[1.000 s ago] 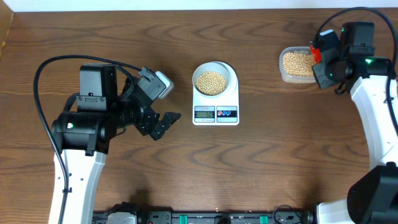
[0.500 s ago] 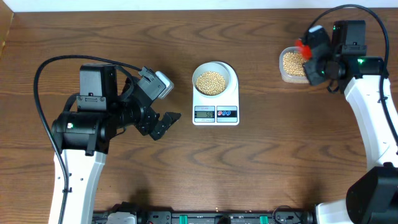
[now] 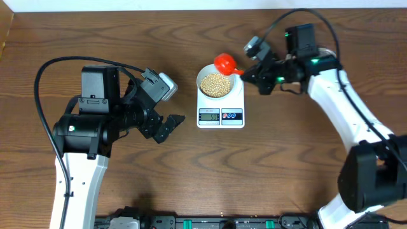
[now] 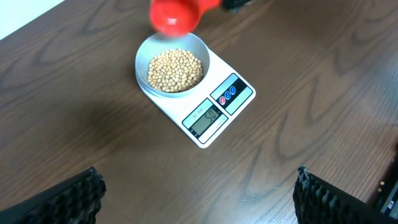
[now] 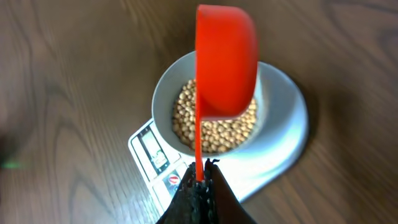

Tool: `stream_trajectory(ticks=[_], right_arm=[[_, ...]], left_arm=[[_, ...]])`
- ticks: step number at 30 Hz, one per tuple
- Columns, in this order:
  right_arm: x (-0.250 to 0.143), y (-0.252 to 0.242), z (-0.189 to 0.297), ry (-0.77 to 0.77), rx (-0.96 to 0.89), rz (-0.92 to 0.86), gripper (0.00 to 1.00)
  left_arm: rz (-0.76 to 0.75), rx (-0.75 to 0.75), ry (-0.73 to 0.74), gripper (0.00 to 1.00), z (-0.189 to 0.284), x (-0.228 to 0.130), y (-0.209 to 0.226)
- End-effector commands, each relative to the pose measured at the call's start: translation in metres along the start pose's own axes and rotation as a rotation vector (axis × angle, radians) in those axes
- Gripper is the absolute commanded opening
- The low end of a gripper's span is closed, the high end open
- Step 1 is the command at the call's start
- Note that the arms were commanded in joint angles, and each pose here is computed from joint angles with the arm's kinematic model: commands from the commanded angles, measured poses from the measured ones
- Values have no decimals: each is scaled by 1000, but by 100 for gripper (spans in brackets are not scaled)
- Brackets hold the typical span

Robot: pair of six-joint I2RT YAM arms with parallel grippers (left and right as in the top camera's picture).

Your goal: Scoop item into bowl and weigh 50g on scale

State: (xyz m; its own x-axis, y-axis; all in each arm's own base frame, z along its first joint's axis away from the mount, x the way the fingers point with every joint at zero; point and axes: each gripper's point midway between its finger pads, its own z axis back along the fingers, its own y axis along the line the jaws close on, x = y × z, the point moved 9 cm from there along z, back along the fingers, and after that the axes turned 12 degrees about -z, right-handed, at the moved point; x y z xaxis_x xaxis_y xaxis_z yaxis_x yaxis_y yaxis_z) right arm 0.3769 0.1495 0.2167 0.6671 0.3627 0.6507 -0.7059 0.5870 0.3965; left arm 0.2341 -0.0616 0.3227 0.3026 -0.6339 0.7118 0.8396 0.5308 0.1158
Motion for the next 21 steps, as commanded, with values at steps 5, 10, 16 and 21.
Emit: stream_trajectory(ticks=[5,10,16,21], right_arm=[[-5,7,-31,104,-136,62,1],[-7,5,-38,140,-220,80,1],[-7,0,-37,146,-281,87,1],[-7,-1,-37,149,-290,87,1]], left_arm=[[-9,10,-33,99,8,8,1],[-9,10,-33,99,8,8,1],[-9,10,-33,99,8,8,1],[-9,10,-33,99,8,8,1]])
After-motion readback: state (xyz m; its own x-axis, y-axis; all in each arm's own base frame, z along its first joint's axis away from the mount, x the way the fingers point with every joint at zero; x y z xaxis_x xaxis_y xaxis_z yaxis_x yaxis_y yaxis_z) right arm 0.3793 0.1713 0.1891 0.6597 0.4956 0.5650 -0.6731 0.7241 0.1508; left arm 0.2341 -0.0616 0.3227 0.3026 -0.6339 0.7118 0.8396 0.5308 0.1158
